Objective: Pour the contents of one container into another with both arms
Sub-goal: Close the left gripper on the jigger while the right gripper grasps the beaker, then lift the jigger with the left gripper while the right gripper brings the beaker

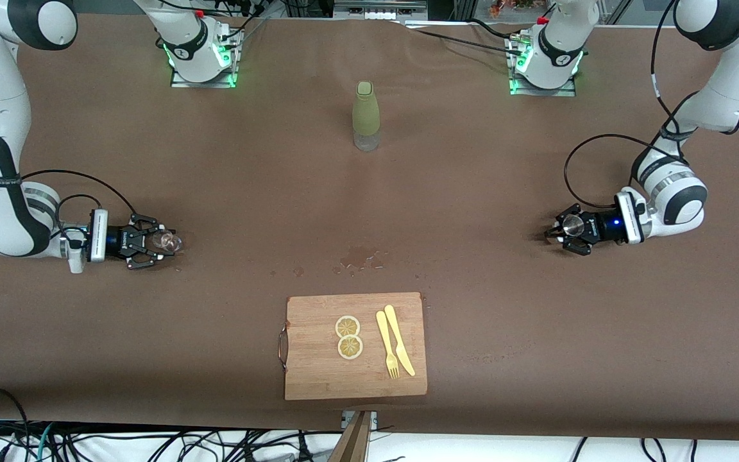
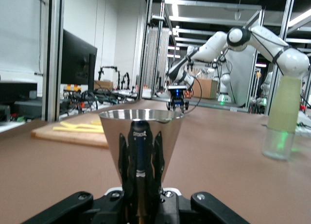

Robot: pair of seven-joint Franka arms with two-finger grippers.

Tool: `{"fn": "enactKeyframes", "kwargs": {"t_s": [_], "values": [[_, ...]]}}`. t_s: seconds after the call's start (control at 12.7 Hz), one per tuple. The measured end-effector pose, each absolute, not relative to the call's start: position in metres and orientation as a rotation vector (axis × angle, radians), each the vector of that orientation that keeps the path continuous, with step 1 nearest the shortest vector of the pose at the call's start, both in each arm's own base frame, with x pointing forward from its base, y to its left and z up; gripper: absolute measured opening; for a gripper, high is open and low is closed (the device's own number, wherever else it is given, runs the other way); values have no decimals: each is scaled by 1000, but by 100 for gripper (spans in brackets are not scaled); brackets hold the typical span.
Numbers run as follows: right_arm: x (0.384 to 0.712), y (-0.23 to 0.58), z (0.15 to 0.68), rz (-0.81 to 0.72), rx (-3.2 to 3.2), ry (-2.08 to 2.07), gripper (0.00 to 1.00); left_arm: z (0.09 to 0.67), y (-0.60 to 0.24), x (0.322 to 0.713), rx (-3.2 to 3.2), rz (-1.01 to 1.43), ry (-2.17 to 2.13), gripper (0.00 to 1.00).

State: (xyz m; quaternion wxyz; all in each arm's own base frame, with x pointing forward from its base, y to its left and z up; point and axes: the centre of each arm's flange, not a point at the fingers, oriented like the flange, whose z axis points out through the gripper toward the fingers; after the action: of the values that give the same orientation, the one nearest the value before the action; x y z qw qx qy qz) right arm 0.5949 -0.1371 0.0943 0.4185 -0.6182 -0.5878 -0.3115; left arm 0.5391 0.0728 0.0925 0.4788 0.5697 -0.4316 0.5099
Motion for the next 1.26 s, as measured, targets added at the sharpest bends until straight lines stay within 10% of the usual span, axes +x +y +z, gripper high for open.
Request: {"fn": "enactKeyframes", "kwargs": {"t_s": [0.08, 1.26], "values": [[595, -137, 94, -781, -1552, -1474, 49, 95, 61, 544, 1379, 1257, -1043, 9], [687, 1, 199, -428, -1679, -1286, 49, 130, -162, 589, 1442, 1231, -1046, 9]]}}
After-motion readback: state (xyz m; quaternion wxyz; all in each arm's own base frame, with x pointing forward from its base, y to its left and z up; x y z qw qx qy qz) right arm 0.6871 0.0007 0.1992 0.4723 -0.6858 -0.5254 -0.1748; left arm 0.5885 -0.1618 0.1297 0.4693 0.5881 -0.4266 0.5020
